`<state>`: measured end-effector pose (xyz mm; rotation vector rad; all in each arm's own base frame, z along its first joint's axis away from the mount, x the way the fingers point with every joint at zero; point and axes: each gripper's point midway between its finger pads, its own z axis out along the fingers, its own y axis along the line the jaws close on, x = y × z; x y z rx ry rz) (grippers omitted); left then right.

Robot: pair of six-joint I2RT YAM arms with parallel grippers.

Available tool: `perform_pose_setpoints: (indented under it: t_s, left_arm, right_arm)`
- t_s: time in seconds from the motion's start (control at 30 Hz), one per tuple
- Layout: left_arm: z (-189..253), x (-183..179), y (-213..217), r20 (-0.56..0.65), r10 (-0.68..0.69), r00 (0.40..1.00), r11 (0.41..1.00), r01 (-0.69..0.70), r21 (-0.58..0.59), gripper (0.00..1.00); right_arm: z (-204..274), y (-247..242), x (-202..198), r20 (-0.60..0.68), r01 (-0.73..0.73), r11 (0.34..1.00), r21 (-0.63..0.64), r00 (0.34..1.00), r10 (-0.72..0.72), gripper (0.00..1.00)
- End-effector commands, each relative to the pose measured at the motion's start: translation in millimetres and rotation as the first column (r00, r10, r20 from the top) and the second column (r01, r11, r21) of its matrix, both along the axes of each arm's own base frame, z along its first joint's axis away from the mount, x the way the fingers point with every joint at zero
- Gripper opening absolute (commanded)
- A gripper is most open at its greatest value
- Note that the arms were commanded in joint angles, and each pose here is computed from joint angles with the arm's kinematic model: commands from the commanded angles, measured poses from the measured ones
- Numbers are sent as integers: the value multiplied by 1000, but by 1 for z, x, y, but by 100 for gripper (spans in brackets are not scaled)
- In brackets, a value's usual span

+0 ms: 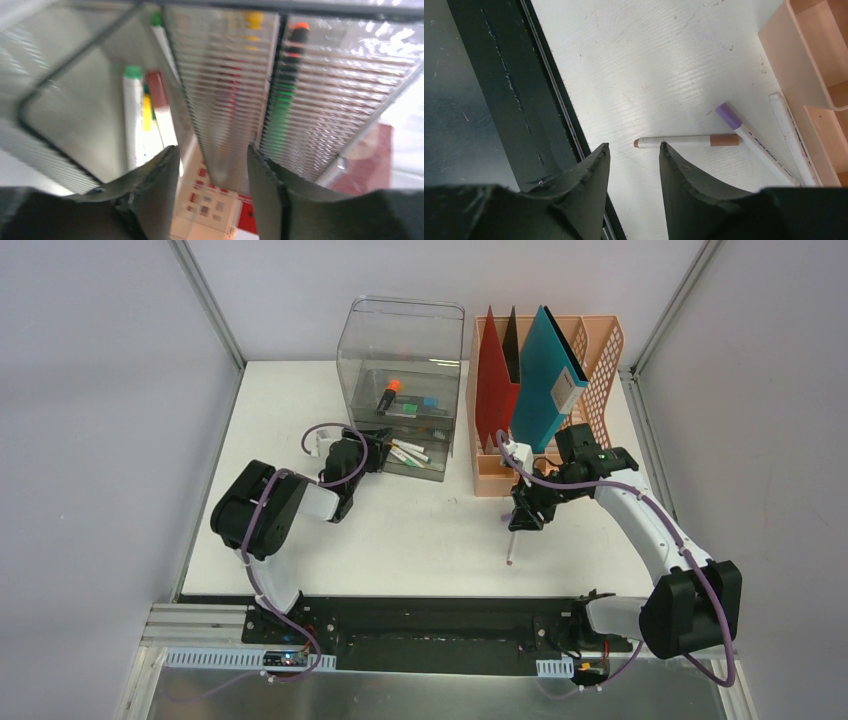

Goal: Organize the desk
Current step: Place the stationery in the drawer.

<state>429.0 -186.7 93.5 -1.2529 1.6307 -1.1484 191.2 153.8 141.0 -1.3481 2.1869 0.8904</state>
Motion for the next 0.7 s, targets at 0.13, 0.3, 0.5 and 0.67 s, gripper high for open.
perform_pose_setpoints:
  t_s: [0.13, 0.3, 0.5, 0.67]
  left_arm:
    - [45, -1, -22, 179, -114, 977, 987, 132, -89, 59]
    - [60, -10, -18, 227, -131, 965, 989, 143, -41, 60]
    - [79, -27, -15, 285, -179, 942, 984, 172, 51, 62]
    - [97, -47, -15, 345, -245, 906, 968, 210, 137, 63]
  right_arm:
    - [6, 2, 3, 46, 1, 1000, 15, 999, -2, 43]
    - [5, 2, 4, 42, 3, 1000, 11, 999, -4, 43]
    - [4, 2, 4, 39, 1, 1000, 9, 999, -1, 42]
    - [3, 2, 4, 34, 0, 1000, 9, 999, 0, 41]
